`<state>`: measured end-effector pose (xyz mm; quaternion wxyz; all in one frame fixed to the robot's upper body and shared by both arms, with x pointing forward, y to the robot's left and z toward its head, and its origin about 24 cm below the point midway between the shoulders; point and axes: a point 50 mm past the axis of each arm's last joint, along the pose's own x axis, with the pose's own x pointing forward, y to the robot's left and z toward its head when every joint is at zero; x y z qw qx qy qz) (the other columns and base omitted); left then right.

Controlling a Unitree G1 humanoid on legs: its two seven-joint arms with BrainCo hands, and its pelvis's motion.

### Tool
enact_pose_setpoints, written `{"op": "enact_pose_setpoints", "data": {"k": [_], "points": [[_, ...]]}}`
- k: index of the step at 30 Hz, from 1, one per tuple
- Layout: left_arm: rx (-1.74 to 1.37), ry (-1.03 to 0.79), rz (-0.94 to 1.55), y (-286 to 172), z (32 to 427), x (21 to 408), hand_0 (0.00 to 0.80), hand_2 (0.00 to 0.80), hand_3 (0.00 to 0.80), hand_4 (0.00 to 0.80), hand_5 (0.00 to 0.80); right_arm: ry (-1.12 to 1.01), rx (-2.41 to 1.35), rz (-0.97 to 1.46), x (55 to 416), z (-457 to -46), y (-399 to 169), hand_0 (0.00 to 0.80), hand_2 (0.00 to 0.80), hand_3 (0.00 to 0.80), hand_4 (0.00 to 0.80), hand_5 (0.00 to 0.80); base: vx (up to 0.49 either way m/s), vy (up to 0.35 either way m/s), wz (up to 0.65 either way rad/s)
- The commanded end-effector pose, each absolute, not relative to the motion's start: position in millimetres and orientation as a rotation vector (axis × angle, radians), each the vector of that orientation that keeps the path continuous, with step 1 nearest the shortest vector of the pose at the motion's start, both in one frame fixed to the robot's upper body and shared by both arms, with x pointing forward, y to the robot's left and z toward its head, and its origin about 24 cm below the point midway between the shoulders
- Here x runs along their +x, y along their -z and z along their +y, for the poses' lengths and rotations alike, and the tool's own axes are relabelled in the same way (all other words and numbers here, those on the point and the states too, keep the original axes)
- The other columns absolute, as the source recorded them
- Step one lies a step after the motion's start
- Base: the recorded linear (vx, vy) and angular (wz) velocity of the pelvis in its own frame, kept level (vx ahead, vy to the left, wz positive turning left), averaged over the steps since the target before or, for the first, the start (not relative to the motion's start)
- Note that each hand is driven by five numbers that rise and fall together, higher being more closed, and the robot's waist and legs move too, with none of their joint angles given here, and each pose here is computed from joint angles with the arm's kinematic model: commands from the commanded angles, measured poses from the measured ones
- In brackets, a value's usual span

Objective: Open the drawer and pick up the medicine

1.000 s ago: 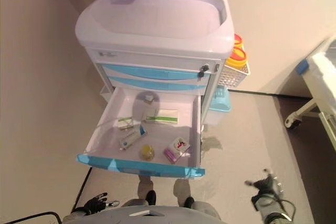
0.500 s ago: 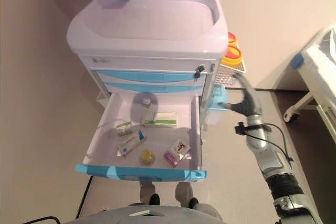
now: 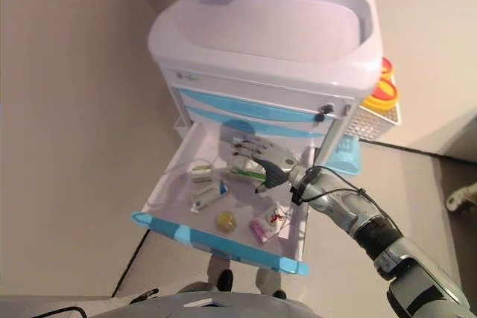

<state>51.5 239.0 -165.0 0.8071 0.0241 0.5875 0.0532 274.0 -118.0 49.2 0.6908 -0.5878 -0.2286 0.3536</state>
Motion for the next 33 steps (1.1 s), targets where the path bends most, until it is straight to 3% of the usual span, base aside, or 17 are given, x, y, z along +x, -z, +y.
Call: {"op": "enact_pose_setpoints", "data": {"k": [1, 15, 33], "points": [[0.089, -0.037, 1.197, 160.2, 241.0, 76.3, 0.000, 0.000, 0.000, 0.000, 0.000, -0.883, -1.369, -0.579, 273.7, -98.4, -48.8, 0.000, 0.000, 0.000, 0.000, 0.000, -0.014, -0.015, 0.15], [0.135, 0.024, 1.139, 156.3, 238.0, 92.7, 0.000, 0.000, 0.000, 0.000, 0.000, -1.088, -1.473, -0.451, 260.7, -83.2, 3.5, 0.000, 0.000, 0.000, 0.000, 0.000, -0.008, -0.020, 0.11], [0.158, 0.076, 1.134, 157.9, 230.4, 92.2, 0.000, 0.000, 0.000, 0.000, 0.000, -0.933, -1.510, -0.469, 257.6, -76.4, 29.0, 0.000, 0.000, 0.000, 0.000, 0.000, 0.003, 0.002, 0.03]]}}
